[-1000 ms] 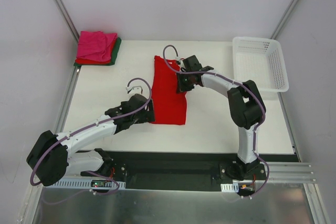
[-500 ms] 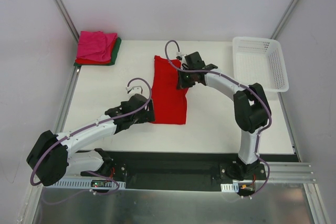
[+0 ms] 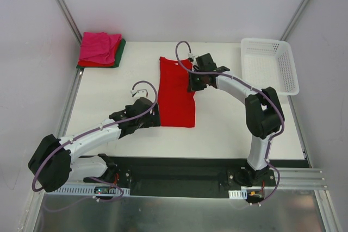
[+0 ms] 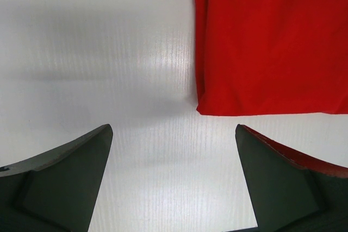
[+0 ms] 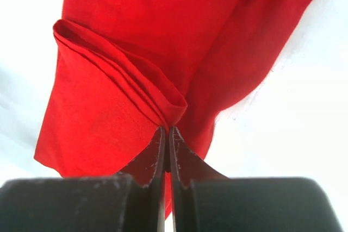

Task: Fold and stack the t-shirts
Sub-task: Fold the folded rectangular tshirt in 1/3 of the way

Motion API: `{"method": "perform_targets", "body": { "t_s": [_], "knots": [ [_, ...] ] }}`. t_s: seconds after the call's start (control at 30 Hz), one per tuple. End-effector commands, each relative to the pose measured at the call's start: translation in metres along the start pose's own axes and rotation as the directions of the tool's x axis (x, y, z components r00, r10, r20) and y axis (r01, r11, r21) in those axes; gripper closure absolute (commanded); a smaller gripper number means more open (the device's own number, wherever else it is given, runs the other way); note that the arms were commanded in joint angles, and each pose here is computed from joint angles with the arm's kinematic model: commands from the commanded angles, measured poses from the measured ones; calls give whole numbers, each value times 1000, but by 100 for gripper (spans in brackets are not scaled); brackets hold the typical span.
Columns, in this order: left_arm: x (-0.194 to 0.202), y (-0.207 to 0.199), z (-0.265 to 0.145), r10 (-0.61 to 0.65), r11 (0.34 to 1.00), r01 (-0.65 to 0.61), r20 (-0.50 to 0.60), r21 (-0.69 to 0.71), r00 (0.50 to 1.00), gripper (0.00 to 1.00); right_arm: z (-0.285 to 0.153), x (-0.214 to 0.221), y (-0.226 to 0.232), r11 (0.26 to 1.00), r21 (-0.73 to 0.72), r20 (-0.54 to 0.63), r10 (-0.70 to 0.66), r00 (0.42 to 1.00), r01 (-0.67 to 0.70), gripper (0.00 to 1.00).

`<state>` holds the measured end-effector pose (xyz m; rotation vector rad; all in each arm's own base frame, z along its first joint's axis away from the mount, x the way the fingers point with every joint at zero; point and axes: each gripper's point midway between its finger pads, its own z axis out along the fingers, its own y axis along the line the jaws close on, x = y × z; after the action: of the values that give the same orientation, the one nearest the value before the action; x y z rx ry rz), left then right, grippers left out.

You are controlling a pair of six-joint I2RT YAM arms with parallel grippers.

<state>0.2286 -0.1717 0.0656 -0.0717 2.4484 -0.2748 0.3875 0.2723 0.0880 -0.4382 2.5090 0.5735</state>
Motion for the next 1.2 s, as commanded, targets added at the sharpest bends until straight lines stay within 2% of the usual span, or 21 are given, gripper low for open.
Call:
{"method": "perform_targets", "body": {
  "t_s": [0.0, 0.27, 0.3, 0.33, 0.4, 0.43, 0.53, 0.77, 0.87, 0.9, 0.93, 0.97, 1.0, 1.17],
  "knots": [
    [-6, 0, -1, 9, 1000, -9, 7, -5, 1000, 3, -13, -13, -3, 1000, 22, 48, -17, 999, 16, 99],
    [-7, 0, -1, 11, 1000, -11, 8, -6, 1000, 3, -3, -6, -7, 999, 37, 18, -7, 1000, 6, 98],
    [-6, 0, -1, 10, 1000, -10, 7, -7, 1000, 4, -2, -4, -9, 999, 44, 13, -5, 1000, 4, 94],
    [-6, 0, -1, 10, 1000, -10, 6, -6, 1000, 4, -2, -4, -10, 999, 47, 12, -4, 1000, 4, 82],
    [-6, 1, -1, 10, 1000, -10, 7, -7, 1000, 3, -2, -4, -12, 998, 59, 15, -6, 1000, 5, 70],
    [-5, 1, -1, 11, 1000, -11, 6, -7, 1000, 4, -3, -5, -12, 998, 62, 17, -8, 1000, 7, 61],
    [-6, 1, -1, 11, 1000, -11, 8, -6, 1000, 4, -5, -7, -16, 996, 84, 25, -13, 1000, 11, 54],
    [-8, 0, -4, 9, 1000, -9, 22, 3, 1000, 4, -25, -13, -21, 991, 136, 72, -27, 997, 17, 52],
    [-10, 1, -5, 12, 1000, -12, 28, 2, 1000, 4, -33, -12, -12, 996, 91, 86, -30, 996, 22, 53],
    [-11, 0, -5, 11, 1000, -11, 30, 4, 999, 3, -36, -10, -10, 997, 78, 87, -26, 996, 19, 58],
    [-11, 0, -5, 13, 1000, -13, 28, 4, 1000, 3, -36, -6, -5, 999, 47, 80, -21, 997, 18, 66],
    [-12, -2, -5, 12, 1000, -12, 29, 8, 1000, 4, -34, -2, -3, 1000, 26, 80, -10, 997, 8, 79],
    [-11, -2, -5, 13, 1000, -13, 26, 8, 1000, 4, -34, 0, 0, 1000, 8, 82, -5, 997, 4, 99],
    [-12, -3, -5, 18, 1000, -19, 25, 11, 1000, 4, -33, 3, 16, 993, -117, 116, 36, 993, -22, 99]
  ]
}}
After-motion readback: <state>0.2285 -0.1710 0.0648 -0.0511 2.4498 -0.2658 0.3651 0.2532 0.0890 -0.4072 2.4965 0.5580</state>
